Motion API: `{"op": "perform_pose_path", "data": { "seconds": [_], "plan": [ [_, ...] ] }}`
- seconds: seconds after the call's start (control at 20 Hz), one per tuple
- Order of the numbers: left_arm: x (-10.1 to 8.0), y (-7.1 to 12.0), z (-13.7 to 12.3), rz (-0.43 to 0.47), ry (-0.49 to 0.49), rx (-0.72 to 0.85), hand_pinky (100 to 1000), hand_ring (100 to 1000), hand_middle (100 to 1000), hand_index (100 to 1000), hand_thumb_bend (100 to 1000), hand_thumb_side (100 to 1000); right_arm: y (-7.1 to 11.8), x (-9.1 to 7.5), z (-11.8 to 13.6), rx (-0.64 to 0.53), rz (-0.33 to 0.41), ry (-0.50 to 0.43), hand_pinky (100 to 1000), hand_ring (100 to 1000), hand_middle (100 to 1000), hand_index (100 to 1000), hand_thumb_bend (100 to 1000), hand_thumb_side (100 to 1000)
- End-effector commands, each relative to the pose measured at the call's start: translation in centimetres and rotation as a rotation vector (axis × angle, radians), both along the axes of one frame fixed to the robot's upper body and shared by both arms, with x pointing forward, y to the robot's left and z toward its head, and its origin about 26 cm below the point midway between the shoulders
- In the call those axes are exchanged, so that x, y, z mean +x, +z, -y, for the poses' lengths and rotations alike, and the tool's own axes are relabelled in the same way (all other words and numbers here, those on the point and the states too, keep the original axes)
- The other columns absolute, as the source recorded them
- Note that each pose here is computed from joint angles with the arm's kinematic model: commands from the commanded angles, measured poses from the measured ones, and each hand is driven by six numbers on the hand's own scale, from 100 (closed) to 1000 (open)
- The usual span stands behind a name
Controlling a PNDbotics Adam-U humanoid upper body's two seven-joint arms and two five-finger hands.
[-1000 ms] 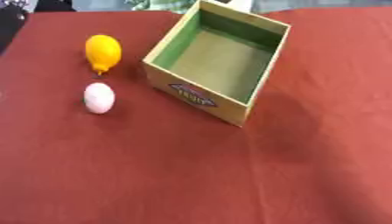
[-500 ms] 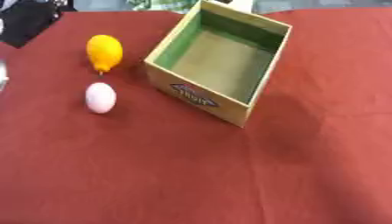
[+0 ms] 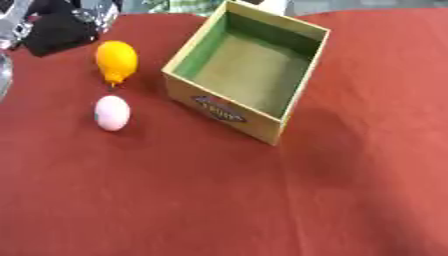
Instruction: Pick up objects on the table and place them in the box.
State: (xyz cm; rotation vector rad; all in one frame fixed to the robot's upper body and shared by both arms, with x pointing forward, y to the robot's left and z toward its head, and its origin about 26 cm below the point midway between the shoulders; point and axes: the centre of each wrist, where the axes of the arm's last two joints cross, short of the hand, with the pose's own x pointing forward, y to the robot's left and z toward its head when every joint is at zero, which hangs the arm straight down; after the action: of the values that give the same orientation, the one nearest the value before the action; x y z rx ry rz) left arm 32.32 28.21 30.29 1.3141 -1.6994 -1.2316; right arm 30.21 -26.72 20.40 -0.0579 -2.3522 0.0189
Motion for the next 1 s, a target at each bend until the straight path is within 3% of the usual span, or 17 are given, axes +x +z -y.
{"op": "perform_pose_path", "data": {
  "seconds": [0.05,0.45,0.7,1.0],
  "plan": [
    [0.9,-0.1,-0.8,-0.061,0.037,0.137,737,838,904,1000,346,832,0.8,-0.2,0.2,-0.025,0.026,0.008,730,673,569,803,100,955],
    [3.5,-1.5,-3.3,-0.243,0.085,0.245,779,876,952,1000,414,746,0.8,-0.2,0.2,-0.024,0.022,0.011,730,673,569,803,100,955],
    [4.0,-1.5,-4.3,-0.326,0.095,0.268,816,901,972,1000,519,795,0.7,-0.3,0.2,-0.025,0.020,0.009,731,673,568,803,100,955],
    [3.8,-1.3,-4.9,-0.406,0.099,0.321,805,880,917,1000,589,831,0.7,-0.3,0.2,-0.024,0.016,0.008,731,673,568,802,100,954]
  ]
}}
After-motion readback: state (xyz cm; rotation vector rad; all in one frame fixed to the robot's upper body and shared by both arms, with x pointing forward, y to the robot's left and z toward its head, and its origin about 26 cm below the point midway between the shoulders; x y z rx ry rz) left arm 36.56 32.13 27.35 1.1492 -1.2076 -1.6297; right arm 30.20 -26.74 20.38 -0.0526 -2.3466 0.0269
